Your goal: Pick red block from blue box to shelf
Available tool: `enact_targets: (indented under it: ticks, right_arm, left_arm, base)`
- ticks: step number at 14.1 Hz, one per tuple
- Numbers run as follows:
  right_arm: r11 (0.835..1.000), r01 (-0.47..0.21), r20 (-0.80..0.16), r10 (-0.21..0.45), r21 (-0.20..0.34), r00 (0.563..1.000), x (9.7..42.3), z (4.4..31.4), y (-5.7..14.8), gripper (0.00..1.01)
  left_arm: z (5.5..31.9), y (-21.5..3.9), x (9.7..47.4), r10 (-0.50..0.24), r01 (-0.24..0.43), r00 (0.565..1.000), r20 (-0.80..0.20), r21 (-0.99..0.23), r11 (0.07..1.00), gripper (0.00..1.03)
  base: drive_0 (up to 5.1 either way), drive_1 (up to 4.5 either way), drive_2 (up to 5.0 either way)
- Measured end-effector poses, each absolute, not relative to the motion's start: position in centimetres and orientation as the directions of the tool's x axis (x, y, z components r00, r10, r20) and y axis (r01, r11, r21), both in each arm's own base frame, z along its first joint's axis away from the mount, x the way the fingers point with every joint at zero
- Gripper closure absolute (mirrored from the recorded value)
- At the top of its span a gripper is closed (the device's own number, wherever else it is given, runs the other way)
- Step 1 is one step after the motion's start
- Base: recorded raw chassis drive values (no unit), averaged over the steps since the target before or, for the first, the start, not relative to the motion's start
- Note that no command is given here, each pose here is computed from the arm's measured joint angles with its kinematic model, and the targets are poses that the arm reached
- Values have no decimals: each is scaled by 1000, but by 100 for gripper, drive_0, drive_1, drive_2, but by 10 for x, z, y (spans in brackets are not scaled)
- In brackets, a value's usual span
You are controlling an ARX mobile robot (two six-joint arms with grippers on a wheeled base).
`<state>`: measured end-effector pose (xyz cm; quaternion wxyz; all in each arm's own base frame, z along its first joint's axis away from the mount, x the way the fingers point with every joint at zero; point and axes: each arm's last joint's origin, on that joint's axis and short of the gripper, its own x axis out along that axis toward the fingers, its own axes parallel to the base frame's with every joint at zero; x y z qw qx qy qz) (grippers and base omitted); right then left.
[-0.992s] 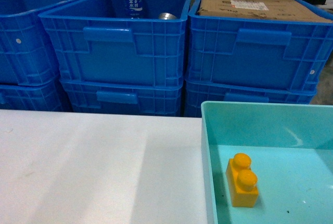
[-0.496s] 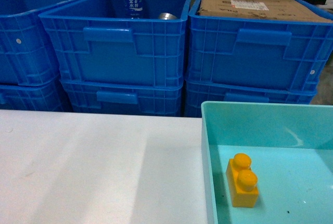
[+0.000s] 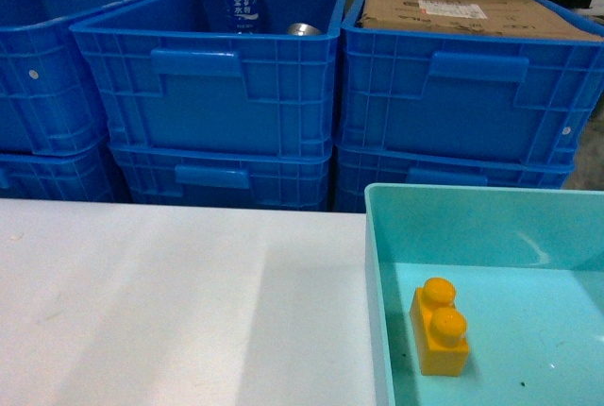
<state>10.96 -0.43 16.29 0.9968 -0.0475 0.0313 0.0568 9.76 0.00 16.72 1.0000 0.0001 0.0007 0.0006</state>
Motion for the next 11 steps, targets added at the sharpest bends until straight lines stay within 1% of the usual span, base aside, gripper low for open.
enact_targets:
  ticks: [8,9,11]
  right_arm:
    - [989,-116,-67,110,-92,992,110,163,-4,72]
    - [989,-117,-75,110,-90,991,109,162,-4,72]
    - [988,-117,-55,112,-97,992,109,164,-4,72]
  left_arm:
    - [167,0,98,1,-1,1000,-1,0,1000,5]
    - [166,0,98,3,-3,1000,-17,0,1000,5]
    - [169,0,97,2,-2,1000,9,1,1000,5]
  base:
    - [0,0,0]
    - [0,0,0]
    - [0,0,0]
